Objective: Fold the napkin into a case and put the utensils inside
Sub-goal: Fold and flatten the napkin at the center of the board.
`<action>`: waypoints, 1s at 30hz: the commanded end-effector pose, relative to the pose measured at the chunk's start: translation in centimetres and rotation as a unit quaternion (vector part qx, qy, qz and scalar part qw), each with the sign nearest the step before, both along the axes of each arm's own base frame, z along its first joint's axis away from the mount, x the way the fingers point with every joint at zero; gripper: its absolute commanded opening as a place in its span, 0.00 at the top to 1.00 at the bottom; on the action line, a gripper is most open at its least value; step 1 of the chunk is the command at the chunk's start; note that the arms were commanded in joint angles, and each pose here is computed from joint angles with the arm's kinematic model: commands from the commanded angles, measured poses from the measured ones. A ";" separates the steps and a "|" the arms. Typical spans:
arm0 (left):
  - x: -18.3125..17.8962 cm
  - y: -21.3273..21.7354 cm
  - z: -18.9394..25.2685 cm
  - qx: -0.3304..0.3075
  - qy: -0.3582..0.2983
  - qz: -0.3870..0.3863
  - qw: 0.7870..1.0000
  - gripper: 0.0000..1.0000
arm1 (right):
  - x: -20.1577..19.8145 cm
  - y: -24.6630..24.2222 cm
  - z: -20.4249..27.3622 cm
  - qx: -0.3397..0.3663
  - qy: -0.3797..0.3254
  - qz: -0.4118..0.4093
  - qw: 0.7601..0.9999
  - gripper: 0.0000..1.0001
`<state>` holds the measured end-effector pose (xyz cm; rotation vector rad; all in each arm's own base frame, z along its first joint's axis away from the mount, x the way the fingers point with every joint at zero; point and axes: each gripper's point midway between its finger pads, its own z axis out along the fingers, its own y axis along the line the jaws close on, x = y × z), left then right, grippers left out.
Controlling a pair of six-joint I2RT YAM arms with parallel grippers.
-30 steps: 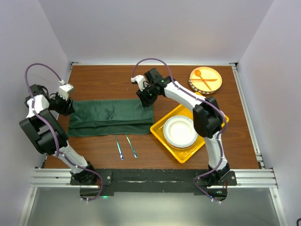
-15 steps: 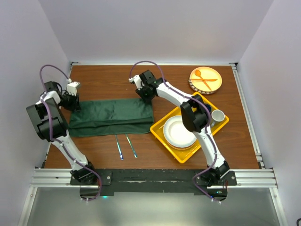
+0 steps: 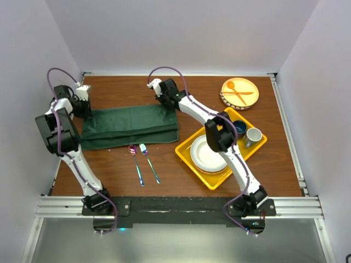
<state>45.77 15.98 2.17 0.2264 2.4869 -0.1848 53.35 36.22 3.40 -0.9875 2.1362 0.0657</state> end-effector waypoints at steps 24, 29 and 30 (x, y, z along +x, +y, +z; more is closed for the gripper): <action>-3.8 -3.3 4.8 -0.010 0.010 -0.125 0.992 0.52 | -7.3 -1.6 5.8 0.082 0.146 0.078 0.983 0.48; -4.5 -3.2 3.5 -0.005 0.031 -0.128 0.991 0.51 | -8.9 -1.8 4.0 0.073 0.191 0.083 0.975 0.44; -4.8 -3.1 3.3 -0.004 0.036 -0.127 0.991 0.51 | -9.2 -2.0 3.7 0.072 0.198 0.081 0.974 0.43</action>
